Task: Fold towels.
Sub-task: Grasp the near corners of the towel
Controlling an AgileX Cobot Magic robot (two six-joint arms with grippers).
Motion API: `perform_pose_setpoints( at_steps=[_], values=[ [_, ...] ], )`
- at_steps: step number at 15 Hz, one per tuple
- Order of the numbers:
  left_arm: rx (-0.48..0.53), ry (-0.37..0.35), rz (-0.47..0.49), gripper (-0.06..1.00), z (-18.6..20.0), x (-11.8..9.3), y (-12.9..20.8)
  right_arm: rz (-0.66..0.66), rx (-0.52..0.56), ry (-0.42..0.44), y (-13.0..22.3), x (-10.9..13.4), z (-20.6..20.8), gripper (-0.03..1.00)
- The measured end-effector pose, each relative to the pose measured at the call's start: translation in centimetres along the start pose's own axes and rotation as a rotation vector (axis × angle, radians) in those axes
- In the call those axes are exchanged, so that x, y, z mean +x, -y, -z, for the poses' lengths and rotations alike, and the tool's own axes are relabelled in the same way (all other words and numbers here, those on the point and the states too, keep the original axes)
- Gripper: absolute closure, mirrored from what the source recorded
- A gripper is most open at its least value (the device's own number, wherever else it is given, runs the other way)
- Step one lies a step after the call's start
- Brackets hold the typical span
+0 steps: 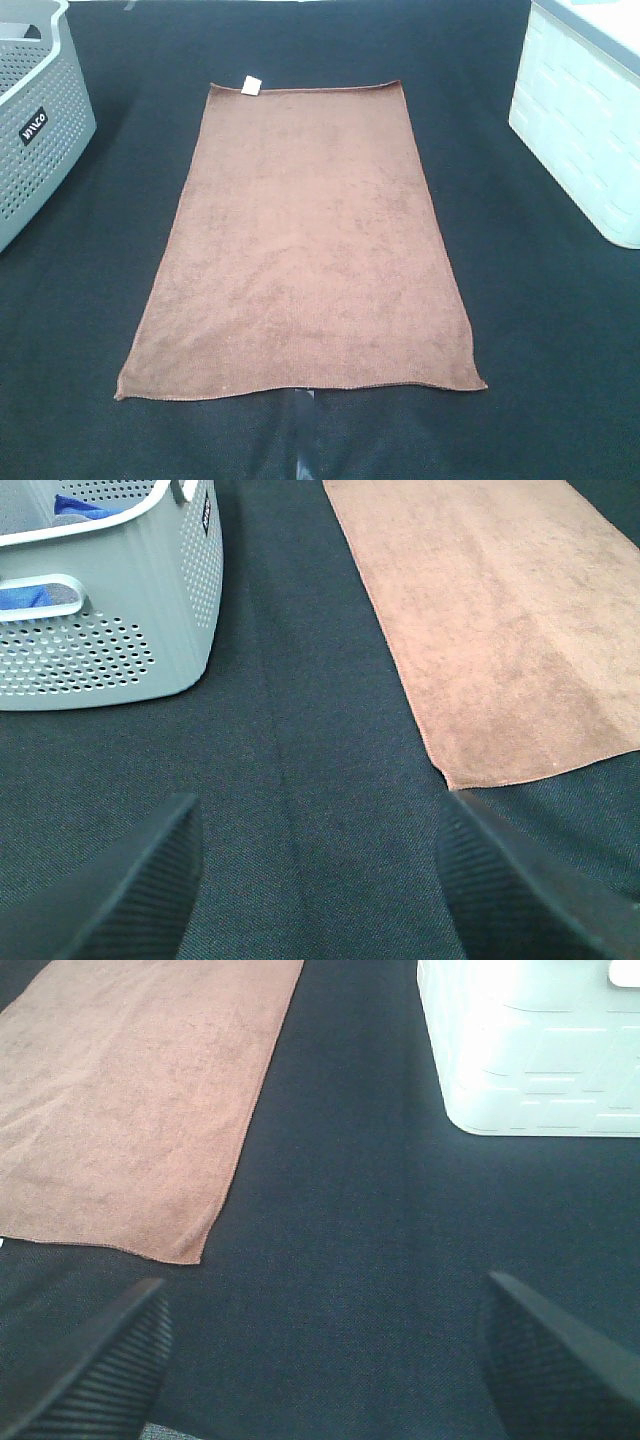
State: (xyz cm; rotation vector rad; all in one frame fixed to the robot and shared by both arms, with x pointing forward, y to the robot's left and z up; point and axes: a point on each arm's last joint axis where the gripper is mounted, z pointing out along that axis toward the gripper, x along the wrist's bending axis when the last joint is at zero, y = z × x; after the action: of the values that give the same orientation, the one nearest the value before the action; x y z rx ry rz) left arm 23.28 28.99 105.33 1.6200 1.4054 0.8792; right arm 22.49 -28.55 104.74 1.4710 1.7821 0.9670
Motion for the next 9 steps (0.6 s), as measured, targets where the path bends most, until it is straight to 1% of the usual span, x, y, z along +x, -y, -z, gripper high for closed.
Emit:
perform_pose_setpoints(
  at_steps=[9],
  values=[
    [0.0, 0.0, 0.0, 0.3, 0.0, 0.0, 0.0, 0.0, 0.0, 0.0, 0.0, 0.0, 0.0, 0.19]
  ],
)
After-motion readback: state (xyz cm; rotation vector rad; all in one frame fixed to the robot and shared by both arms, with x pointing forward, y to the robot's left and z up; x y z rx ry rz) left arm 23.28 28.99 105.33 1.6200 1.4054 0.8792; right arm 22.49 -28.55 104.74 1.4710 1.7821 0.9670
